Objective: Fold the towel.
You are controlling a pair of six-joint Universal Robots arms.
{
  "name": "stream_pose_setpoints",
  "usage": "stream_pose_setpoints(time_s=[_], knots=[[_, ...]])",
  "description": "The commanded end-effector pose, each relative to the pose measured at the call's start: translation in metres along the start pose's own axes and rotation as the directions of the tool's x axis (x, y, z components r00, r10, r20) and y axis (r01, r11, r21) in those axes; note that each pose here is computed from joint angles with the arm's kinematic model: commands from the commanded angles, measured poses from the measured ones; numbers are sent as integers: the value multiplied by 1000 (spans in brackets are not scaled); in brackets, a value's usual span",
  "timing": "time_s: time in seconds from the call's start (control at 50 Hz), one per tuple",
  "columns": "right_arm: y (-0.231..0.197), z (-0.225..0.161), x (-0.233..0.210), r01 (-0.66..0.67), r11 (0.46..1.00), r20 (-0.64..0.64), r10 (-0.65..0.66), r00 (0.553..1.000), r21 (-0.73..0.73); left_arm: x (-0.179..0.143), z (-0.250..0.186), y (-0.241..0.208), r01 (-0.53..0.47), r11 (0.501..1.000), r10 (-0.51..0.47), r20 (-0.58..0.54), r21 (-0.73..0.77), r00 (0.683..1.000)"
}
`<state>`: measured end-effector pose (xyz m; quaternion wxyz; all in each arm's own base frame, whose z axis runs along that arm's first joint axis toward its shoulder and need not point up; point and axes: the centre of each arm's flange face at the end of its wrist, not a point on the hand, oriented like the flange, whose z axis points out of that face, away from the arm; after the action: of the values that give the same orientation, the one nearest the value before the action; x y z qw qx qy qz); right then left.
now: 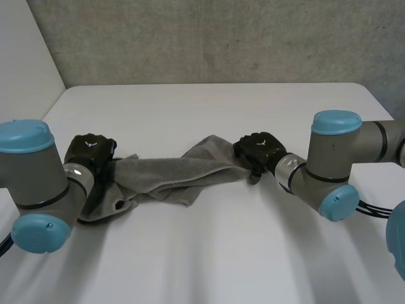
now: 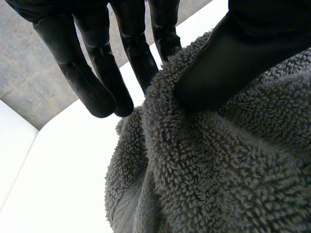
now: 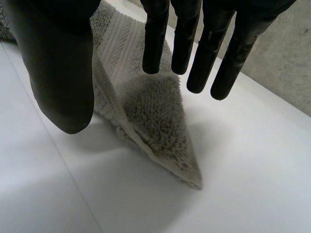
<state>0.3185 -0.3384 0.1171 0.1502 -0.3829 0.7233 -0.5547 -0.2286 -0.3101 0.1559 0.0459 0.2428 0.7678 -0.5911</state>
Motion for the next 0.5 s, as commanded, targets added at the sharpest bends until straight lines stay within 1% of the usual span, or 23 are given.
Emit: stream_pose_setpoints(time_s=[0.02, 0.04, 0.08, 0.14, 0.2, 0.24, 0.26, 0.3, 0.32, 0.34, 0.36, 0.4, 0.42, 0.46, 0.48, 0.5], knots=[[3, 6, -4, -117, 993, 51, 116, 992, 6, 1, 0, -1, 3, 1000, -3, -2, 6, 1000], [3, 6, -4, -117, 993, 51, 116, 992, 6, 1, 0, -1, 3, 1000, -3, -2, 6, 1000], [5, 9, -7, -171, 985, 86, 170, 982, 7, 3, -1, -2, 1, 1000, -1, -7, 8, 1000], [1, 8, -6, -208, 978, 99, 205, 974, 17, 5, -2, -2, 1, 1000, -1, -13, 10, 1000], [-3, 7, -4, -216, 976, 96, 213, 972, 25, 5, -2, -3, 1, 1000, -1, -14, 12, 1000], [-26, -1, 2, -210, 975, 85, 203, 975, 74, 4, -4, -9, 18, 999, -17, -10, 30, 1000], [-26, -1, 2, -210, 975, 85, 203, 975, 75, 4, -4, -10, 18, 999, -18, -10, 30, 1000], [-61, -16, 14, -180, 971, 60, 172, 983, 156, 0, -8, -24, 72, 995, -72, -4, 72, 997], [-61, -16, 14, -180, 971, 60, 172, 983, 157, 0, -8, -24, 72, 995, -72, -4, 72, 997], [-77, -25, 20, -160, 968, 42, 155, 987, 192, -3, -11, -34, 112, 989, -112, -3, 102, 994], [-77, -25, 20, -160, 968, 42, 154, 987, 193, -3, -11, -34, 112, 988, -112, -3, 102, 994], [-106, -46, 39, -126, 957, -6, 132, 991, 261, -6, -21, -57, 202, 964, -201, -26, 173, 979], [-106, -46, 39, -126, 957, -7, 132, 991, 261, -6, -21, -57, 203, 964, -201, -27, 173, 979], [-137, -75, 51, -76, 941, -53, 99, 994, 330, -2, -37, -83, 279, 929, -261, -104, 241, 960], [-137, -75, 51, -76, 941, -53, 99, 994, 330, -2, -37, -83, 279, 929, -261, -105, 242, 960], [-152, -91, 56, -35, 931, -83, 69, 994, 363, -1, -46, -95, 312, 912, -281, -151, 268, 948]])
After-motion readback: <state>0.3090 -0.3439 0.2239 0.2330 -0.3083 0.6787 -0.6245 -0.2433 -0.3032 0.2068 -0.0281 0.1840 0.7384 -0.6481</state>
